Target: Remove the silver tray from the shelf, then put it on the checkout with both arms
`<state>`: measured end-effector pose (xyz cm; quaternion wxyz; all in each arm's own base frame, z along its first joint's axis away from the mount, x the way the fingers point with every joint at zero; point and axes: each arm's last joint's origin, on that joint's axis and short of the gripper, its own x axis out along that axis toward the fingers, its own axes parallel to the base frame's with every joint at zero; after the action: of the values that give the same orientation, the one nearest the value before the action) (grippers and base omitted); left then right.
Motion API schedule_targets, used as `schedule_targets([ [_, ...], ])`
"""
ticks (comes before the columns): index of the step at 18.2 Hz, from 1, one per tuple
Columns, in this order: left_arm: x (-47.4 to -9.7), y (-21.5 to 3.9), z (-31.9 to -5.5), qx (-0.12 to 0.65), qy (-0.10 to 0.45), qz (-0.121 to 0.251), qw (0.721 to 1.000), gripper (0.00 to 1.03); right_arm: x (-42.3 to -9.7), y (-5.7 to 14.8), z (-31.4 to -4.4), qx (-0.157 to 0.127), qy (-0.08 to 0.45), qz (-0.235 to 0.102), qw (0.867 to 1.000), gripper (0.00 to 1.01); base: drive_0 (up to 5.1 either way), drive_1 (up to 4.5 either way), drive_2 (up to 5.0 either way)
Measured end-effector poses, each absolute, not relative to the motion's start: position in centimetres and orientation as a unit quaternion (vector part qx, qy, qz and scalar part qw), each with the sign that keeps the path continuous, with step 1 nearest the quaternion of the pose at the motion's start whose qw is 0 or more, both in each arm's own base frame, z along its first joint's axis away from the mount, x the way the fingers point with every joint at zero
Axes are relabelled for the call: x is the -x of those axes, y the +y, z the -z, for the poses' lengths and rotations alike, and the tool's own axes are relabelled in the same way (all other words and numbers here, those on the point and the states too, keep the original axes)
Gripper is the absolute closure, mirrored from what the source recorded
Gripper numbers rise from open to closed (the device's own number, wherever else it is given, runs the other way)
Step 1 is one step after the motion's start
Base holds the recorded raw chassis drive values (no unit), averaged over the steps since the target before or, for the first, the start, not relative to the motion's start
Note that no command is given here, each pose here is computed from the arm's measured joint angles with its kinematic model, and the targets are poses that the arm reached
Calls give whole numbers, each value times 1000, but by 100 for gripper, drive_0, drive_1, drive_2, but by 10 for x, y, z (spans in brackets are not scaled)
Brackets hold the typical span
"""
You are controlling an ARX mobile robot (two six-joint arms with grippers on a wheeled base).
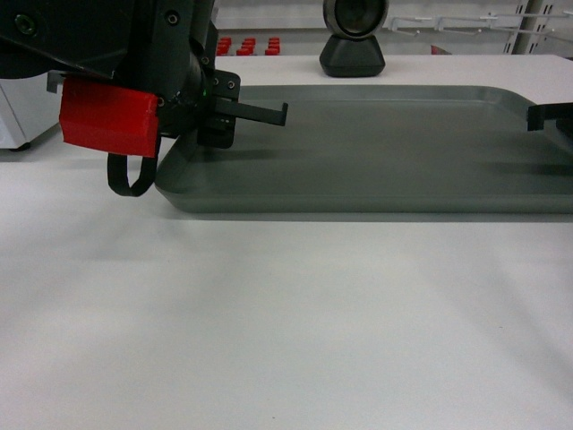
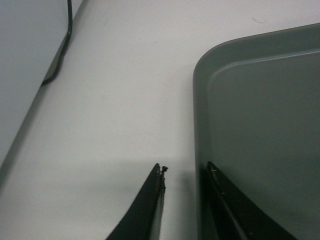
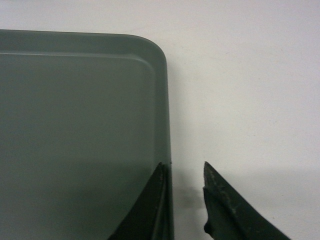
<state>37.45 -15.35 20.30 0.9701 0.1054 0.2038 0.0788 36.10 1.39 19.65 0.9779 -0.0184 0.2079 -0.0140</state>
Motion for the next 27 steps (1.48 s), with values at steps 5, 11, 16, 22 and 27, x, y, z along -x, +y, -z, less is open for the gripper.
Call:
schedule_targets([
  [5, -375, -151, -204, -117, 202, -88, 968, 20, -361, 9, -197, 19, 203, 31, 979, 24, 0, 0, 0],
  [11, -376, -155, -229, -98, 174, -82, 976, 5, -363, 11, -205, -7, 186, -3, 982, 3, 0, 0, 0],
  [16, -371, -152, -270, -70, 126, -81, 986, 5, -361, 9, -242, -49, 144, -9, 988, 3, 0, 0, 0],
  [22, -345, -148, -322, -22, 71, -60, 995, 5, -335, 2, -298, -86, 69, -7, 994, 3, 0, 0, 0],
  [27, -338, -149, -320, -12, 69, -52, 996, 5, -322, 5, -315, -89, 46, -8, 995, 3, 0, 0, 0],
])
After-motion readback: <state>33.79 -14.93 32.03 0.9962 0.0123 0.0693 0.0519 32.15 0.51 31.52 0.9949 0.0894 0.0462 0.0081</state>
